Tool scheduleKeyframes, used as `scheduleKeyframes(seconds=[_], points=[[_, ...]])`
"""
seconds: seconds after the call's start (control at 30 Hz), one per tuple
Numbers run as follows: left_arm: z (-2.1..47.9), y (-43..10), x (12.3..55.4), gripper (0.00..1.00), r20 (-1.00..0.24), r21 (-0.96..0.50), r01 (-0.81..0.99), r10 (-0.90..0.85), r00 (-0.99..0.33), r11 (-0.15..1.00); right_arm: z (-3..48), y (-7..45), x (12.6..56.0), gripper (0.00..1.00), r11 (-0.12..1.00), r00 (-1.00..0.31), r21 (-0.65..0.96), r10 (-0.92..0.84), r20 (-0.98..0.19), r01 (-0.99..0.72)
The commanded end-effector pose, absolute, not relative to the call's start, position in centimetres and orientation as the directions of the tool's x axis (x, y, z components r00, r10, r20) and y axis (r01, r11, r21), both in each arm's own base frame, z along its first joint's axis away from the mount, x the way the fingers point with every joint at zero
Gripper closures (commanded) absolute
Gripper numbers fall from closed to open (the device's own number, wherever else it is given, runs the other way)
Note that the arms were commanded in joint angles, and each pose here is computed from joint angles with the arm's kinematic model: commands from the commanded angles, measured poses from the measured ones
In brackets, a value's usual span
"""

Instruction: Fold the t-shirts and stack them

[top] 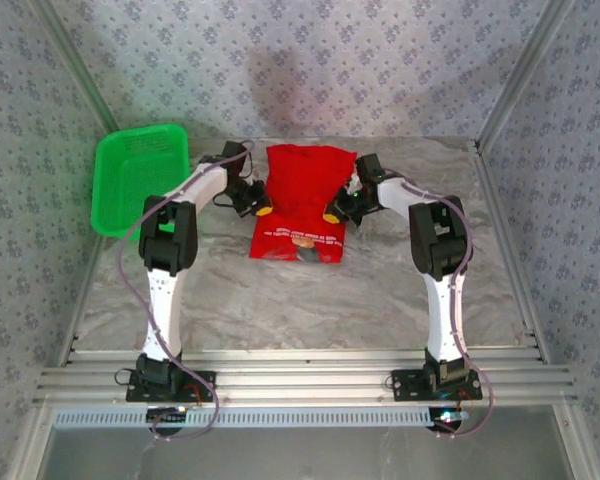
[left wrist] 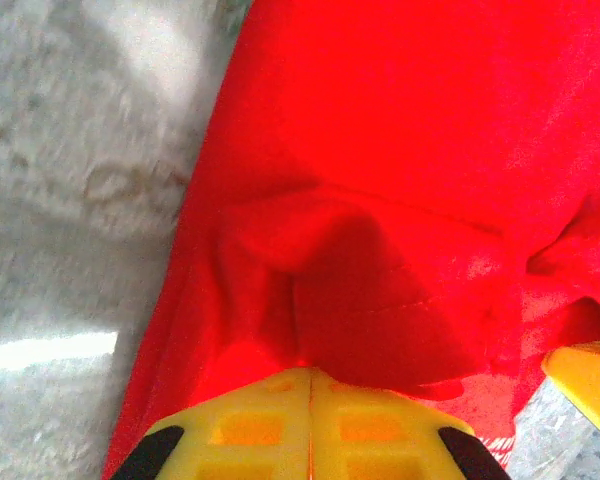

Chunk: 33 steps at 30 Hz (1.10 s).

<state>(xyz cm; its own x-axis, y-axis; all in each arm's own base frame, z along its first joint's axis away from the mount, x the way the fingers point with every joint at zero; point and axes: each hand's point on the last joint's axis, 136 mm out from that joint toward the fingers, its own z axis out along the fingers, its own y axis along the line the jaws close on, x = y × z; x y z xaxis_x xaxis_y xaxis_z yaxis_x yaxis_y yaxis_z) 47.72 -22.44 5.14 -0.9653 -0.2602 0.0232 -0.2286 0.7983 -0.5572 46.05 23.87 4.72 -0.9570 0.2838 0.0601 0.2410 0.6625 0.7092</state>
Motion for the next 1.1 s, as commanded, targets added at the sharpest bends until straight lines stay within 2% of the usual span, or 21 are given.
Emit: scheduleKeyframes(seconds=[0.0, 0.27, 0.4, 0.5, 0.57, 0.8, 0.9, 1.07], points=[[5.3, -23.1, 49.2, 0.91, 0.024, -0.568, -0.234, -0.268, -0.963, 0.789, 4.1, 23.1, 48.0, 0.94, 0.661, -0.941, 0.698, 0.334, 0.055, 0.276], [8.7, -23.6, 54.9, 0.86, -0.078, -0.648, -0.229, -0.362, -0.929, 0.726, 7.1, 23.4, 54.4, 0.87, 0.607, -0.915, 0.765, 0.399, -0.06, 0.214], [12.9, -23.7, 56.9, 0.76, -0.154, -0.697, -0.179, -0.388, -0.909, 0.694, 10.9, 22.8, 56.8, 0.81, 0.597, -0.885, 0.789, 0.436, -0.163, 0.149], [14.8, -22.6, 56.9, 0.67, -0.185, -0.691, -0.172, -0.401, -0.897, 0.702, 12.9, 22.1, 56.5, 0.75, 0.618, -0.879, 0.777, 0.428, -0.209, 0.116], [15.2, -21.5, 56.2, 0.64, -0.19, -0.67, -0.186, -0.408, -0.893, 0.718, 13.6, 21.4, 55.5, 0.68, 0.637, -0.88, 0.762, 0.42, -0.222, 0.112], [16.6, -19.7, 50.4, 0.39, -0.213, -0.658, -0.145, -0.368, -0.905, 0.739, 14.1, 19.9, 48.6, 0.51, 0.668, -0.911, 0.737, 0.362, -0.197, 0.106], [15.5, -19.1, 46.5, 0.35, -0.184, -0.649, -0.15, -0.346, -0.92, 0.746, 12.9, 20.7, 44.2, 0.44, 0.688, -0.948, 0.719, 0.285, -0.14, 0.101], [11.9, -18.3, 40.0, 0.33, -0.092, -0.633, -0.182, -0.307, -0.947, 0.752, 9.6, 21.8, 36.9, 0.41, 0.702, -0.973, 0.695, 0.229, -0.015, 0.154]])
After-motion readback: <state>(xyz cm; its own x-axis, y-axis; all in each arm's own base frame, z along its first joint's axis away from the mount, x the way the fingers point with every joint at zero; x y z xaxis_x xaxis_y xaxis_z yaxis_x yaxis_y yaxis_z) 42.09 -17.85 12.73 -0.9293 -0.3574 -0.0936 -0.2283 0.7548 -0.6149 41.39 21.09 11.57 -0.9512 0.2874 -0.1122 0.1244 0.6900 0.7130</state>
